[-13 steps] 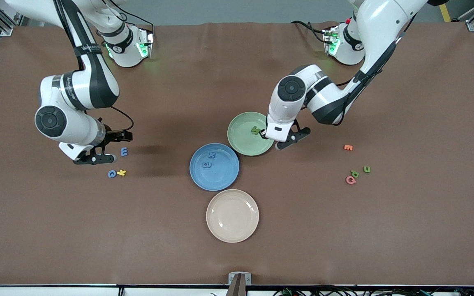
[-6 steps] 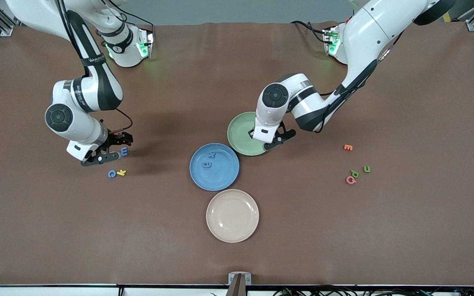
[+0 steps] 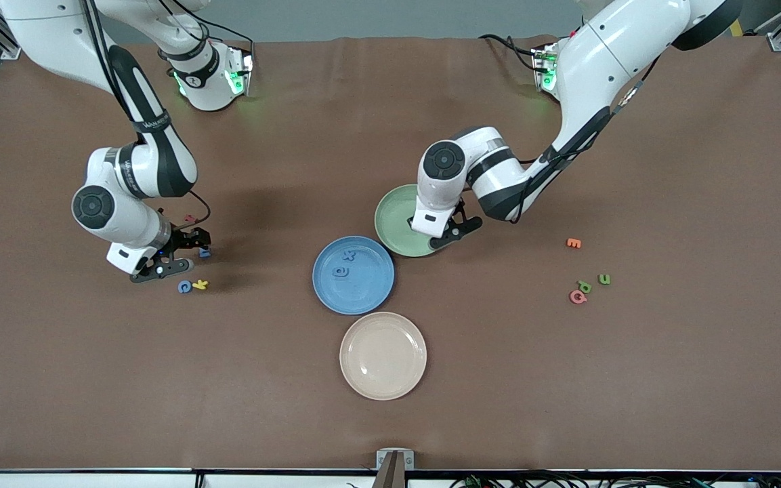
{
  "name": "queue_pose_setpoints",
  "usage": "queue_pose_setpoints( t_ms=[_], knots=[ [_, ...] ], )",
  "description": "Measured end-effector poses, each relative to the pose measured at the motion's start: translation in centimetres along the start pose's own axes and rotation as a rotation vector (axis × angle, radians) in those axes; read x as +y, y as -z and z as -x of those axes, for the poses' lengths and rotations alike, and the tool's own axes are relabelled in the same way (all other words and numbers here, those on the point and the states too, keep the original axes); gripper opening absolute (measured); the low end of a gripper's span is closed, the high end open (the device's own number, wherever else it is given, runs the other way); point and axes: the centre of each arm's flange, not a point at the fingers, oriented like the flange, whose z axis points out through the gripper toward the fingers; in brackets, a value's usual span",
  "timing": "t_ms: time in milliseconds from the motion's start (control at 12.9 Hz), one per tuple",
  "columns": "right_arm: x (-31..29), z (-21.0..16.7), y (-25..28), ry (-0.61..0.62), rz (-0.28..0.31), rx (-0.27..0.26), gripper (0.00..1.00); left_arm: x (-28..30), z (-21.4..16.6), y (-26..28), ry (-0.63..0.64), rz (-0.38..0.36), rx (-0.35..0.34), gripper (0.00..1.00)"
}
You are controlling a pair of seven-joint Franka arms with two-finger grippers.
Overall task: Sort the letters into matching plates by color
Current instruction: 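Drop the green B on the green plate while the right gripper reaches letters, then grasp the blue M with the right gripper while the left gripper reaches P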
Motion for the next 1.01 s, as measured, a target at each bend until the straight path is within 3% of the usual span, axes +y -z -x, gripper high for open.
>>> queue_pose_setpoints(
  t_ms=[78,311,622,699,1010],
  knots=[
    [-0.2,0.1,-0.5,0.002,-0.001,-0.005,0.81,0.0,-0.2,0.1,0.009,0.002,0.005,0.68],
    [-0.4,0.2,-1.6,0.006,-0.003,-0.016,0.79,0.1,-1.5,1.0,0.034,0.019,0.019,0.99],
    [-0.6,0.6,-3.5,0.008,-0.001,-0.007,0.75,-3.6,-10.4,5.8,0.057,0.064,0.1,1.0],
    [-0.6,0.7,-3.8,0.008,-0.001,-0.008,0.7,-5.2,-12.9,6.8,0.039,0.065,0.117,1.0],
    [-0.8,0.7,-4.3,0.011,-0.001,-0.01,0.66,-10.9,-19.9,7.1,-0.069,0.044,0.127,1.0]
  ],
)
